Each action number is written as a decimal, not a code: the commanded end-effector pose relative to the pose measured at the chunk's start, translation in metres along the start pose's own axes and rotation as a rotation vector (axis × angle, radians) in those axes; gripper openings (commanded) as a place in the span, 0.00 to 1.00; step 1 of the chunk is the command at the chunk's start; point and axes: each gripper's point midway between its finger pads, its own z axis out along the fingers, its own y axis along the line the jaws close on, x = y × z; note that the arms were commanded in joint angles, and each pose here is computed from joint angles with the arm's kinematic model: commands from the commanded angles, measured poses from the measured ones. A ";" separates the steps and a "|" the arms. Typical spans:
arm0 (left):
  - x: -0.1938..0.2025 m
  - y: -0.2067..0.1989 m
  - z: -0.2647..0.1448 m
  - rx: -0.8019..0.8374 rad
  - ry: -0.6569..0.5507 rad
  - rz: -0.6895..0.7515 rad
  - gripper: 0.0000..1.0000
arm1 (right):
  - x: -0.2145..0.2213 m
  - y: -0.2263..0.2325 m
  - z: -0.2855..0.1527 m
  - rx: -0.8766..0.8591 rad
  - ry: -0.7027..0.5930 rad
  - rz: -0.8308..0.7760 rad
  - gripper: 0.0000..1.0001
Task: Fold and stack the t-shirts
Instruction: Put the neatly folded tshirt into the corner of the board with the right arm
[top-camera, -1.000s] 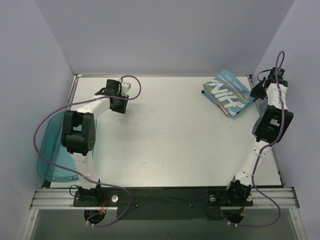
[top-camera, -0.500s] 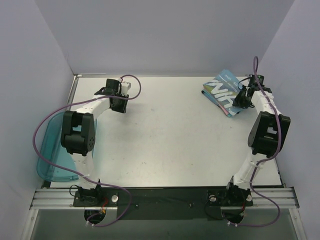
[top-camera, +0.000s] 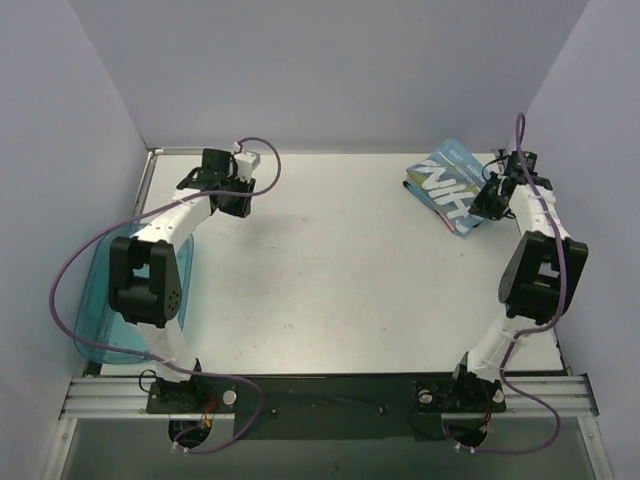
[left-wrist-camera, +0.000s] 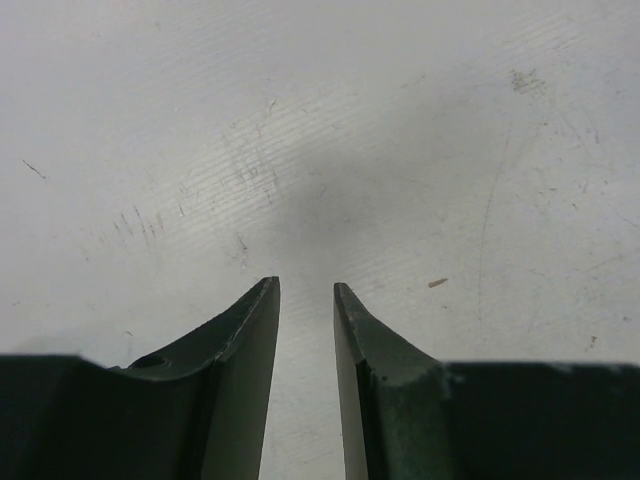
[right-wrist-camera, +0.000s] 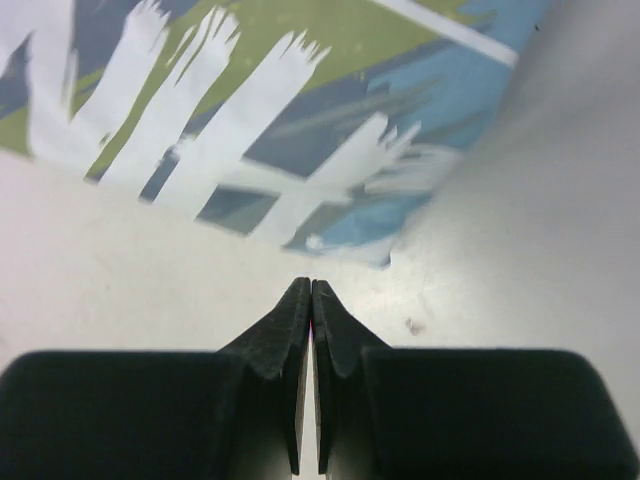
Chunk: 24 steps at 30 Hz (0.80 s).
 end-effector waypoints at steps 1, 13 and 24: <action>-0.012 -0.016 -0.038 0.085 -0.066 0.073 0.39 | 0.003 0.000 -0.068 -0.024 -0.133 0.012 0.00; 0.049 -0.015 -0.058 -0.043 -0.165 -0.051 0.54 | 0.118 -0.034 -0.097 -0.142 -0.454 -0.049 0.71; 0.092 0.008 -0.048 -0.199 -0.239 -0.077 0.55 | 0.150 -0.072 -0.080 -0.072 -0.666 -0.107 0.74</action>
